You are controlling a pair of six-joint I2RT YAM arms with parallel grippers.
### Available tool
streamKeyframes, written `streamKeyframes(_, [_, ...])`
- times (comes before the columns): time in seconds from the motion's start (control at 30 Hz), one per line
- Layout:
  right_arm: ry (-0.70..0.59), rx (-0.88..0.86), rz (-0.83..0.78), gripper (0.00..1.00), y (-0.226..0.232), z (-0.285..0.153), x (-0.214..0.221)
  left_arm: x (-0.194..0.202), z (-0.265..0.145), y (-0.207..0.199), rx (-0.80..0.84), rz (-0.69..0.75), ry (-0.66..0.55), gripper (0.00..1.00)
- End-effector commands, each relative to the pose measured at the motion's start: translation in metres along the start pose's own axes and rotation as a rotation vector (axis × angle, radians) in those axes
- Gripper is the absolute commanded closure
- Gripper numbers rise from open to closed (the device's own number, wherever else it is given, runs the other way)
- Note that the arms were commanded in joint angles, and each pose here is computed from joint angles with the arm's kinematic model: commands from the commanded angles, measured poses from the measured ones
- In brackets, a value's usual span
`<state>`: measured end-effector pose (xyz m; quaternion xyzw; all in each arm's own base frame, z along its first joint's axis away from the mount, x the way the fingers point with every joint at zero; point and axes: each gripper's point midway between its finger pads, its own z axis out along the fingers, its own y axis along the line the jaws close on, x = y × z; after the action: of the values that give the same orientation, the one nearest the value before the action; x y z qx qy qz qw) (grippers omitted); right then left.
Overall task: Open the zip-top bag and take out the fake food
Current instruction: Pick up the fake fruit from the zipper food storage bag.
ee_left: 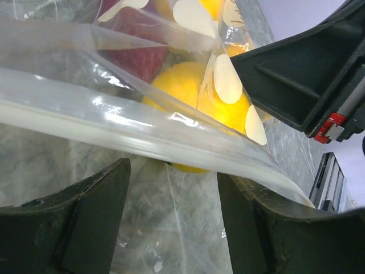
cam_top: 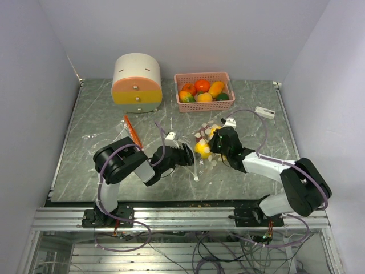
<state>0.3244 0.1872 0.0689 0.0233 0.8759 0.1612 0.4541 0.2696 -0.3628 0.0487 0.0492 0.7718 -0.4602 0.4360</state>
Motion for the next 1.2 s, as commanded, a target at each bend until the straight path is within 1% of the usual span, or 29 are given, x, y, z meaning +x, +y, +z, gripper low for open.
streamKeyframes(0.0, [0.025, -0.096, 0.049, 0.99, 0.014, 0.006, 0.014, -0.014, -0.004, -0.018, 0.072, 0.012, -0.044, 0.24])
streamKeyframes(0.1, [0.052, -0.121, 0.053, 1.00, 0.017, 0.009, 0.024, -0.012, -0.003, -0.017, 0.071, 0.007, -0.043, 0.20])
streamKeyframes(0.2, [0.078, -0.141, 0.056, 1.00, 0.019, 0.012, 0.033, -0.014, -0.006, -0.019, 0.091, -0.017, -0.067, 0.07])
streamKeyframes(0.27, [0.089, -0.152, 0.059, 1.00, 0.021, 0.013, 0.037, -0.015, -0.007, -0.021, 0.101, -0.020, -0.072, 0.01])
streamKeyframes(0.47, [0.107, -0.222, 0.050, 1.00, 0.032, 0.011, 0.041, -0.012, -0.001, -0.015, 0.084, -0.023, -0.069, 0.01])
streamKeyframes(0.63, [0.142, -0.377, 0.023, 1.00, 0.059, 0.001, 0.051, -0.005, 0.007, -0.010, 0.076, -0.025, -0.053, 0.03])
streamKeyframes(0.67, [0.159, -0.401, 0.011, 1.00, 0.064, -0.001, 0.055, -0.005, 0.007, -0.010, 0.075, -0.028, -0.054, 0.04])
streamKeyframes(0.73, [0.176, -0.406, -0.011, 1.00, 0.067, -0.003, 0.061, -0.006, 0.007, -0.011, 0.081, -0.033, -0.062, 0.11])
streamKeyframes(0.8, [0.182, -0.397, -0.017, 1.00, 0.066, -0.004, 0.064, -0.009, 0.004, -0.012, 0.082, -0.034, -0.074, 0.20])
streamKeyframes(0.87, [0.171, -0.368, -0.018, 1.00, 0.061, -0.004, 0.062, -0.013, 0.000, -0.014, 0.084, -0.031, -0.082, 0.33])
streamKeyframes(0.9, [0.165, -0.352, -0.019, 1.00, 0.058, -0.004, 0.061, -0.015, -0.003, -0.016, 0.089, -0.028, -0.081, 0.38])
streamKeyframes(0.97, [0.149, -0.314, -0.018, 1.00, 0.053, -0.003, 0.054, -0.022, -0.009, -0.026, 0.109, -0.019, -0.080, 0.43])
streamKeyframes(1.03, [0.133, -0.275, -0.019, 1.00, 0.047, -0.001, 0.048, -0.024, -0.017, -0.035, 0.115, -0.003, -0.052, 0.48])
streamKeyframes(1.1, [0.123, -0.227, -0.009, 1.00, 0.040, 0.001, 0.043, -0.030, -0.031, -0.040, 0.089, 0.025, -0.038, 0.55])
streamKeyframes(1.17, [0.111, -0.190, -0.005, 1.00, 0.034, 0.003, 0.040, -0.038, -0.046, -0.039, 0.029, 0.053, -0.028, 0.56])
